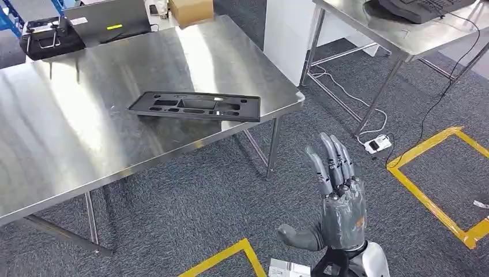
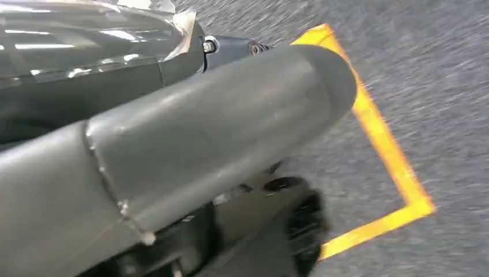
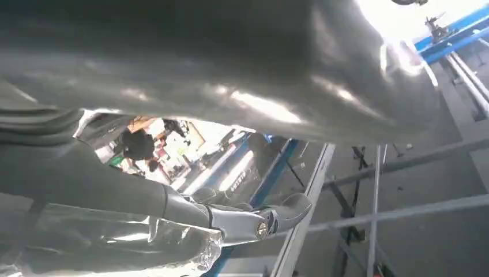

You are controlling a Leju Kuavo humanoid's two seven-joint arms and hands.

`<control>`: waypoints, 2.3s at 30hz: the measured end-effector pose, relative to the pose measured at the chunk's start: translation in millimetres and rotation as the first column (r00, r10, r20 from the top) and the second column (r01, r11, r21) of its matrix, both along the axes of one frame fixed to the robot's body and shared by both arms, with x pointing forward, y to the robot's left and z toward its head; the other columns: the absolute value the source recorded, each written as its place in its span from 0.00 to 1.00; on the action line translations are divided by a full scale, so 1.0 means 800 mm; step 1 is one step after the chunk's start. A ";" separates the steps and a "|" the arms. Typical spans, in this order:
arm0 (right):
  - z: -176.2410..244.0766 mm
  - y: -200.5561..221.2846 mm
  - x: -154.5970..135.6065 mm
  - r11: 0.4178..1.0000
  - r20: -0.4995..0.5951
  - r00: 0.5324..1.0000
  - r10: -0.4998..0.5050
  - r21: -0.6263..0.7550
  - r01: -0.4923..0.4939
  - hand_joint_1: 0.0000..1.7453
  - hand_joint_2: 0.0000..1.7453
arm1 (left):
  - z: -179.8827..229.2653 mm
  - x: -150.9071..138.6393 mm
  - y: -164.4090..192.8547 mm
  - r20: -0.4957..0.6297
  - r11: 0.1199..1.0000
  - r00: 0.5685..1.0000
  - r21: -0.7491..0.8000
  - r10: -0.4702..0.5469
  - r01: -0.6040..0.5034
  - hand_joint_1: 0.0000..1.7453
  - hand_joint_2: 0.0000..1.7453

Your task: Take the parts from the cabinet and place them on the table.

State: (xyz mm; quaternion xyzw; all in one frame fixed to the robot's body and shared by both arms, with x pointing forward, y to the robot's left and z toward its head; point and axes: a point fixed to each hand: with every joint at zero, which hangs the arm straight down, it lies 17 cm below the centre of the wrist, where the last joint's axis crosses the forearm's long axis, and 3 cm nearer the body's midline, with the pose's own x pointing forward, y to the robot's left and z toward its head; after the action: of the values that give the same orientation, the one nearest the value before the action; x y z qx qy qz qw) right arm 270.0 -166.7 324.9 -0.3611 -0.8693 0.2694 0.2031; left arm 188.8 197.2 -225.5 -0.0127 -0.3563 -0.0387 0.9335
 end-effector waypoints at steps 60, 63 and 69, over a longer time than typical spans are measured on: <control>-0.632 -0.183 0.005 0.867 -0.931 0.043 -0.362 -0.320 0.382 0.00 0.00 | -0.037 -0.073 -0.002 -0.193 0.997 0.979 0.038 -0.064 0.073 0.00 0.00; -0.690 -0.184 -0.074 0.849 -0.921 -0.206 -0.330 -0.385 0.362 0.00 0.00 | -0.042 -0.087 0.003 -0.225 0.995 0.972 0.056 -0.064 0.079 0.00 0.00; -0.745 -0.161 -0.191 0.848 -0.782 -0.578 -0.234 -0.455 0.272 0.00 0.00 | -0.051 -0.099 0.006 -0.314 0.985 0.944 0.099 -0.101 0.138 0.00 0.00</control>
State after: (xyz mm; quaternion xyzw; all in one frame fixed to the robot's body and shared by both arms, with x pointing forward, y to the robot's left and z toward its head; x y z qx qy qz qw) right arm 117.1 -295.9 -271.1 -0.1754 -0.1312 0.3630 0.9057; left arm 109.8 202.4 -265.9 0.0157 -0.2020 -0.1142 0.9726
